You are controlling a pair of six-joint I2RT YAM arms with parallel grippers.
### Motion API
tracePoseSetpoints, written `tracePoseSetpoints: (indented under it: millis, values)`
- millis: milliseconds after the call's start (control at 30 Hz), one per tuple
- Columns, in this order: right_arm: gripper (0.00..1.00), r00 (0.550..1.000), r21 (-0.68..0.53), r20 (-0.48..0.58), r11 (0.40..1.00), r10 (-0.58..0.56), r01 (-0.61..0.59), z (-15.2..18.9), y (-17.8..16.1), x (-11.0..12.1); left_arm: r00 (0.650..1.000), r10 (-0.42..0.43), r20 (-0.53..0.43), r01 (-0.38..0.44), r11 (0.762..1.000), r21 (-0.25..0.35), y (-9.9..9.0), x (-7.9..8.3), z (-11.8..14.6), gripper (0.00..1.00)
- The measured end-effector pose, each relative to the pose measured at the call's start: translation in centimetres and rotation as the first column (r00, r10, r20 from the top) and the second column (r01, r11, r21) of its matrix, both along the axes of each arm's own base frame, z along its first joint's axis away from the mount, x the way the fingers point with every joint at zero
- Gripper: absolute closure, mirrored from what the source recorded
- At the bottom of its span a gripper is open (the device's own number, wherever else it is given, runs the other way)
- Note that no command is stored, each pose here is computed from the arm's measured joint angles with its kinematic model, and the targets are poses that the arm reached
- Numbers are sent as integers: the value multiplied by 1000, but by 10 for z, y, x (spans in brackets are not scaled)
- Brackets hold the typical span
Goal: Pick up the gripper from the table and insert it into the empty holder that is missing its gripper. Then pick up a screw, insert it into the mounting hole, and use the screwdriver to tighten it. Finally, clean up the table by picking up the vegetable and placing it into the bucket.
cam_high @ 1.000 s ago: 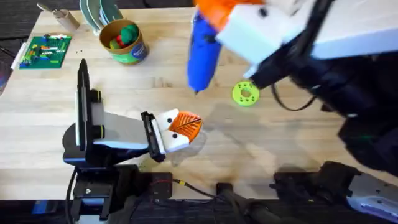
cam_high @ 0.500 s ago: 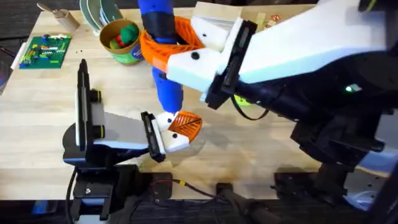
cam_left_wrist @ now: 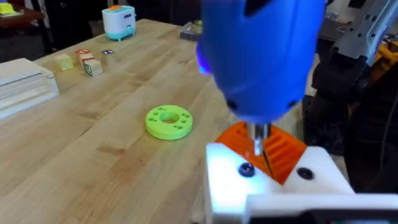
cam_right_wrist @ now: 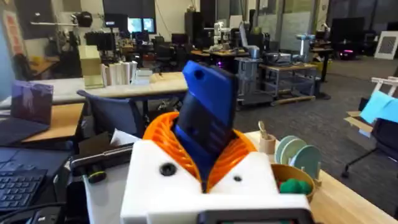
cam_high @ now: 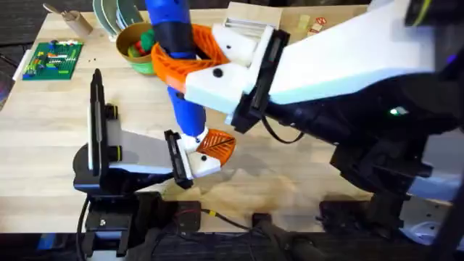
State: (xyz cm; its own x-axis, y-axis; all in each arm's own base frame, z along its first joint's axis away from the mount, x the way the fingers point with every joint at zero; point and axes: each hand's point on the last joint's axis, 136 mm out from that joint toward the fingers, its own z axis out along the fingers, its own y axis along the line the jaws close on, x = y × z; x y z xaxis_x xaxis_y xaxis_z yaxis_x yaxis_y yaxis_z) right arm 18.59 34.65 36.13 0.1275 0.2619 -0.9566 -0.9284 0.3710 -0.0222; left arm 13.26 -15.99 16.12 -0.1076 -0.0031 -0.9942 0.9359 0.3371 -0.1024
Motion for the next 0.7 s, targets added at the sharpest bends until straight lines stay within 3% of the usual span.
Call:
tracePoseSetpoints:
  millis: [700]
  values:
    - [979, 1000, -62, -7, 998, -5, 5, -18, 7, 3, 1000, 0, -6, 0, 1000, 0, 0, 0, -1, 987]
